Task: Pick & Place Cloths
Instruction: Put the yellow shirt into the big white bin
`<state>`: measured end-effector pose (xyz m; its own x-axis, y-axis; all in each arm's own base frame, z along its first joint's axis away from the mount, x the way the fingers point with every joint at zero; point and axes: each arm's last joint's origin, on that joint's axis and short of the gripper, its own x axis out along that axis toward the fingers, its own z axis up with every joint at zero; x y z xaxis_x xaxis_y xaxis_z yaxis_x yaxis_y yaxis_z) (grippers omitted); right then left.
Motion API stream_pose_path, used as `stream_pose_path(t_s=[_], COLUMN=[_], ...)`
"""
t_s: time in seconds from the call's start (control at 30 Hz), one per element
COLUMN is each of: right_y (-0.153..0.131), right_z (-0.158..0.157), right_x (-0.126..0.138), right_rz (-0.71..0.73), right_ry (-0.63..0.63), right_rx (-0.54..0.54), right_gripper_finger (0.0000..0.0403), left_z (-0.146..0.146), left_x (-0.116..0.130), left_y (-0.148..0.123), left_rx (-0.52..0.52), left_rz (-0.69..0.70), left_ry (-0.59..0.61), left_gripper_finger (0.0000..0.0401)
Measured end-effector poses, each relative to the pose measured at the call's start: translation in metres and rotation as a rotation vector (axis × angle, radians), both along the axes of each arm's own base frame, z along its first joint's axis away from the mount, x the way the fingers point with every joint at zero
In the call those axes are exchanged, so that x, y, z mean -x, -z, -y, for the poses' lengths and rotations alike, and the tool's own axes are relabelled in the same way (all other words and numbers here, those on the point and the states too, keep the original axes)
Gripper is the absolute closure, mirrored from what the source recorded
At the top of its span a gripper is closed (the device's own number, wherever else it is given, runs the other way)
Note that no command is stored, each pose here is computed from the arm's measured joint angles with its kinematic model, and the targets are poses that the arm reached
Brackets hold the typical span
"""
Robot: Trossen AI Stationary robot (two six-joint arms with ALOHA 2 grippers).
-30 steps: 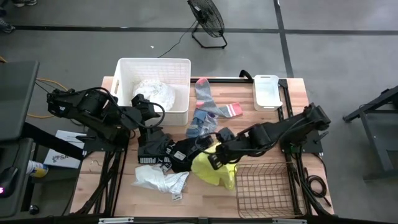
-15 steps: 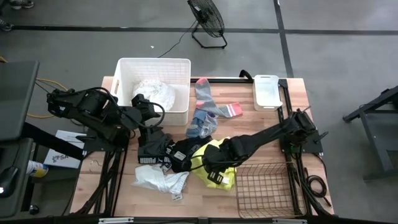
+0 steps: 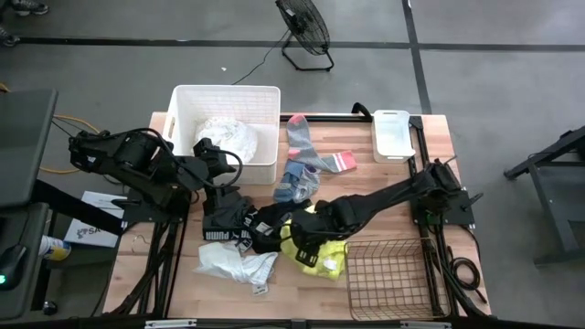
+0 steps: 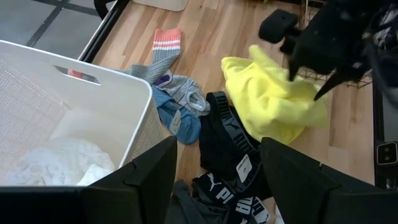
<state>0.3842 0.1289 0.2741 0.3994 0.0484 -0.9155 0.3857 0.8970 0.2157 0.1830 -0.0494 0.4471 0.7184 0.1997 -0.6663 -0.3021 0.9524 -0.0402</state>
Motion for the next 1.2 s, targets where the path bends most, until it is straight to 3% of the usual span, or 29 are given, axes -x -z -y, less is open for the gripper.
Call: stream_pose_path(t_s=[0.17, 0.3, 0.47, 0.63, 0.77, 0.9, 1.03, 1.2], right_y=[0.027, 0.055, 0.09, 0.112, 0.119, 0.12, 0.121, 0.122], right_z=[0.007, 0.008, 0.005, 0.004, 0.004, 0.005, 0.006, 0.008], right_x=[-0.014, -0.024, -0.03, -0.034, -0.034, -0.034, -0.033, -0.033], right_rz=[-0.057, -0.134, -0.256, -0.317, -0.333, -0.341, -0.353, -0.377], right_ry=[-0.033, -0.042, -0.053, -0.014, 0.019, 0.045, 0.051, 0.072], right_rx=[0.059, 0.036, -0.025, -0.025, -0.014, -0.012, -0.017, -0.06], right_gripper_finger=[0.0083, 0.0037, 0.0023, 0.0041, 0.0069, 0.0128, 0.022, 0.0363], left_z=[0.0, 0.0, 0.0, 0.0, 0.0, 0.0, 0.0, 0.0], left_x=[0.0, 0.0, 0.0, 0.0, 0.0, 0.0, 0.0, 0.0], left_y=[0.0, 0.0, 0.0, 0.0, 0.0, 0.0, 0.0, 0.0], left_rx=[0.0, 0.0, 0.0, 0.0, 0.0, 0.0, 0.0, 0.0], left_rz=[0.0, 0.0, 0.0, 0.0, 0.0, 0.0, 0.0, 0.0], left_ry=[0.0, 0.0, 0.0, 0.0, 0.0, 0.0, 0.0, 0.0], left_gripper_finger=[0.0176, 0.0176, 0.0176, 0.0176, 0.0176, 0.0176, 0.0176, 0.0176])
